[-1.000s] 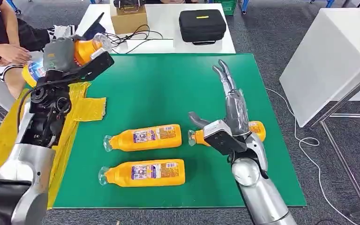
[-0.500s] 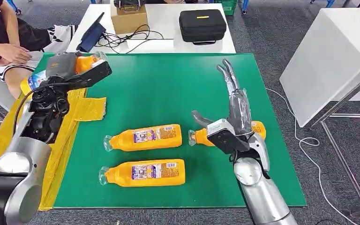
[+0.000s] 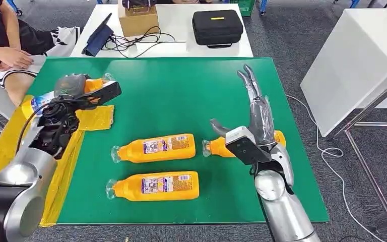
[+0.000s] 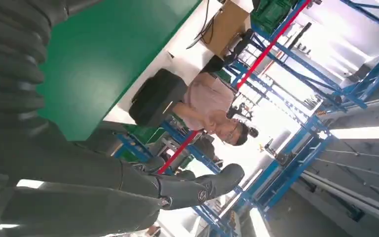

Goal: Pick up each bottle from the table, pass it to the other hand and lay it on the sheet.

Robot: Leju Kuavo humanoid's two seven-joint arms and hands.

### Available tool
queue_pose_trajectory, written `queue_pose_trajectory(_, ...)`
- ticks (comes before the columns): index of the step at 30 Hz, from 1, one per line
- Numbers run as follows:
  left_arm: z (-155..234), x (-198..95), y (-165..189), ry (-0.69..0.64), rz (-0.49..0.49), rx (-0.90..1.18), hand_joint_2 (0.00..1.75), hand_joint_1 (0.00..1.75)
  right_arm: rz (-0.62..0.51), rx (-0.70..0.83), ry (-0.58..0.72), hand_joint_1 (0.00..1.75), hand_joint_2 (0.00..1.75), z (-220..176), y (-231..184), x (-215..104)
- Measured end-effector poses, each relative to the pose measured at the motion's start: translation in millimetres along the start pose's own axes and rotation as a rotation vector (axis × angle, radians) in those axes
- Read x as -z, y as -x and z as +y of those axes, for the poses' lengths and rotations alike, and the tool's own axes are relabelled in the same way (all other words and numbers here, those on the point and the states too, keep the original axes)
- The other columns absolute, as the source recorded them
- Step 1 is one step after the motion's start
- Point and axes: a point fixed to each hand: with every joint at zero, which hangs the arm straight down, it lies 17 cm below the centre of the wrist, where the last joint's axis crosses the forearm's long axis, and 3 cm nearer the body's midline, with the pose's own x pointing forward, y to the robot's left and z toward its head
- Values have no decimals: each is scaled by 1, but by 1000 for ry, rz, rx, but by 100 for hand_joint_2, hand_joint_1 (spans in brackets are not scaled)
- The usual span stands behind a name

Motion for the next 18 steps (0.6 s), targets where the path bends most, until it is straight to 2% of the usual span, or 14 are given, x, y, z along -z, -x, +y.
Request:
queue_pose_trajectory(4,-12,-2,5,30,18,10,175,175,3,-1,-1,0,175,1,1,-1)
queue_pose_trajectory(7,-20,-3,17,41,66,54,175,175,6,1,-3,0,175,2,1,-2)
queue_pose_trajectory(14,-46,-10,23,90,71,74,175,175,12,8,-7,0,175,6,1,-3)
queue_pose_trajectory(18,-57,-13,19,102,32,89,175,175,16,16,-14,0,175,10,0,-3)
